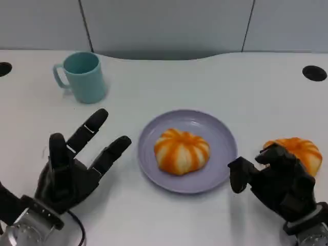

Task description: Grasp the bread from the table and place it into the plate.

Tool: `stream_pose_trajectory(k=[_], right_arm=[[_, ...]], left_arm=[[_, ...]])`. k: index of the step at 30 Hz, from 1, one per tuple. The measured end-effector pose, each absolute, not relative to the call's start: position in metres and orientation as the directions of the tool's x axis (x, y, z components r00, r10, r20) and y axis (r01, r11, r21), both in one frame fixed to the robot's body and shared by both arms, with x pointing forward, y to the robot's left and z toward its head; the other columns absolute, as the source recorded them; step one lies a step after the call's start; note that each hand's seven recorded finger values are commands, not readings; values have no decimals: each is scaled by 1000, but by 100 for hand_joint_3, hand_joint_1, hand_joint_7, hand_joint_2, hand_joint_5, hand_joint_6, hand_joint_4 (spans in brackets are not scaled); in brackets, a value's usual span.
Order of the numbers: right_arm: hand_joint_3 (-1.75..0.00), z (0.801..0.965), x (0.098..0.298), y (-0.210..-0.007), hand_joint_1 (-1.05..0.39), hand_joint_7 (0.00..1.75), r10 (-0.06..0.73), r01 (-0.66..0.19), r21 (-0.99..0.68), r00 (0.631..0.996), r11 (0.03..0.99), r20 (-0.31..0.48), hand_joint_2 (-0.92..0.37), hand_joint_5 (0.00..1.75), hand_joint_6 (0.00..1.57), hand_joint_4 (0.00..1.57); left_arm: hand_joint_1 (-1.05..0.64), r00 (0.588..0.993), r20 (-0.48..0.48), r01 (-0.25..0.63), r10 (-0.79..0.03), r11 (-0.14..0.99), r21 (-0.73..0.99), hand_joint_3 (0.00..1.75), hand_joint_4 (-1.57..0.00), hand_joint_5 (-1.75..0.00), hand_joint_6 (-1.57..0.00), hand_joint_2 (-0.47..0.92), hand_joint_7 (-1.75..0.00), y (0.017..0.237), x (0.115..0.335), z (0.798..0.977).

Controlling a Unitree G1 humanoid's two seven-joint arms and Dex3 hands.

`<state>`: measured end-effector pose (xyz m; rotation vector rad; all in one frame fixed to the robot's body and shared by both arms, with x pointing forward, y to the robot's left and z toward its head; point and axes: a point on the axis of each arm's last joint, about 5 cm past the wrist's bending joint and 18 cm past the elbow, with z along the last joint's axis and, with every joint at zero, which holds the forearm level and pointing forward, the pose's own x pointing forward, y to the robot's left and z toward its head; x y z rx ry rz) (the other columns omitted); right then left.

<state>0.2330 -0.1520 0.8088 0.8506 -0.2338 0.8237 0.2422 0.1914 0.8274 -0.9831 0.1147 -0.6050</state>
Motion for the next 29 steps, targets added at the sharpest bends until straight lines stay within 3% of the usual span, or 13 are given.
stream_pose_trajectory(k=[22,25,29], right_arm=[[-2,808,231,-155,-52,44,552,-721,565,682,400,479,-91,142,100,71],[0,808,230,-157,-45,41,545,-718,566,686,405,482,-91,124,101,80],[-1,808,229,-159,-45,36,525,-712,551,698,436,487,-92,120,102,81]], left_arm=[[-94,845,177,425,-505,433,-795,41,-2,-118,-30,92,-25,192,240,825],[-94,845,176,424,-505,433,-796,42,-1,-118,-26,92,-25,192,239,824],[-95,846,175,424,-504,434,-795,43,0,-118,-22,92,-31,192,239,824]])
